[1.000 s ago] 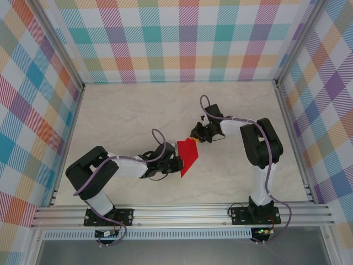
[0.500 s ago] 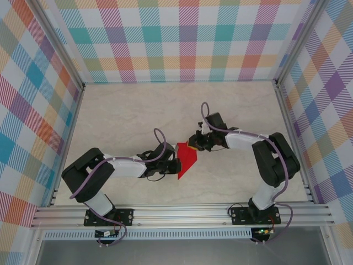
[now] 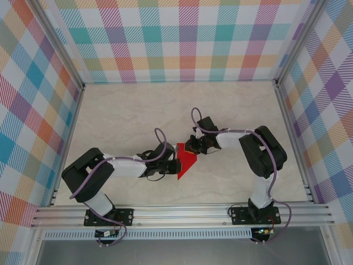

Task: Fold a paper plane with a square sheet of paper (pick it up from the middle)
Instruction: Fourth fold the wing at the center of the table.

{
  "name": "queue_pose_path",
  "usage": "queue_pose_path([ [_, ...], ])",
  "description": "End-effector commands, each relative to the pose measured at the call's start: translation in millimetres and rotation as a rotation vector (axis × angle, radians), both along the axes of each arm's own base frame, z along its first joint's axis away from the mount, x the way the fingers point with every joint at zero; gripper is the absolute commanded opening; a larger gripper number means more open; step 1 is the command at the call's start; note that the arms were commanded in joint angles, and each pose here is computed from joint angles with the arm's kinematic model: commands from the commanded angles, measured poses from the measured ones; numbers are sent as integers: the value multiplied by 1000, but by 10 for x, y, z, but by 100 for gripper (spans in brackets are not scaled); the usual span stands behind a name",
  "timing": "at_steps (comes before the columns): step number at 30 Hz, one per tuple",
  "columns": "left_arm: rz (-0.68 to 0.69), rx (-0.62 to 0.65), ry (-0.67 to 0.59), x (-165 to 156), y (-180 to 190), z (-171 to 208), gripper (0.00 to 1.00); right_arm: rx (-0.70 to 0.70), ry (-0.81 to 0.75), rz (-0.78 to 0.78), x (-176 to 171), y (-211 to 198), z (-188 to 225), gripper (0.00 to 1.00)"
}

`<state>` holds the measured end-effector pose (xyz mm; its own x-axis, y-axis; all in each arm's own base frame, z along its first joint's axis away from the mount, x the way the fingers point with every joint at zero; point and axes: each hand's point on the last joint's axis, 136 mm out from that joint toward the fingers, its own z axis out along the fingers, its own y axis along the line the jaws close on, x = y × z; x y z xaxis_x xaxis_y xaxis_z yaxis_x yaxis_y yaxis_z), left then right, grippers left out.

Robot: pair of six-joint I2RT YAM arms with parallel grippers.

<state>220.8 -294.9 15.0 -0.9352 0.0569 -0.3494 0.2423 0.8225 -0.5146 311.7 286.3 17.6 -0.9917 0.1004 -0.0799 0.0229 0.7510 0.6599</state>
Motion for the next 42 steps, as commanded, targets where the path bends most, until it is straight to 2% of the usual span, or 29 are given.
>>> queue_pose_path([
  [1,-24,312,275,-689,744,-665,1,-82,-57,-47,263,-187,-75,11],
  [10,-22,310,279,-702,748,-679,1,-75,-50,-94,571,-318,-162,11],
  [16,-26,306,277,-702,742,-670,1,-28,-132,-75,681,-295,230,13],
  [20,-35,301,276,-710,734,-661,1,-45,-169,-70,731,-351,464,13],
  [23,-40,299,273,-706,729,-647,1,20,-155,-36,593,-272,586,14],
  [29,-44,280,258,-681,691,-585,1,127,-102,22,77,-8,633,14],
  [35,-47,277,248,-642,659,-546,2,112,-38,72,-326,251,433,11],
  [42,-39,270,242,-626,647,-519,2,78,15,65,-660,236,153,11],
])
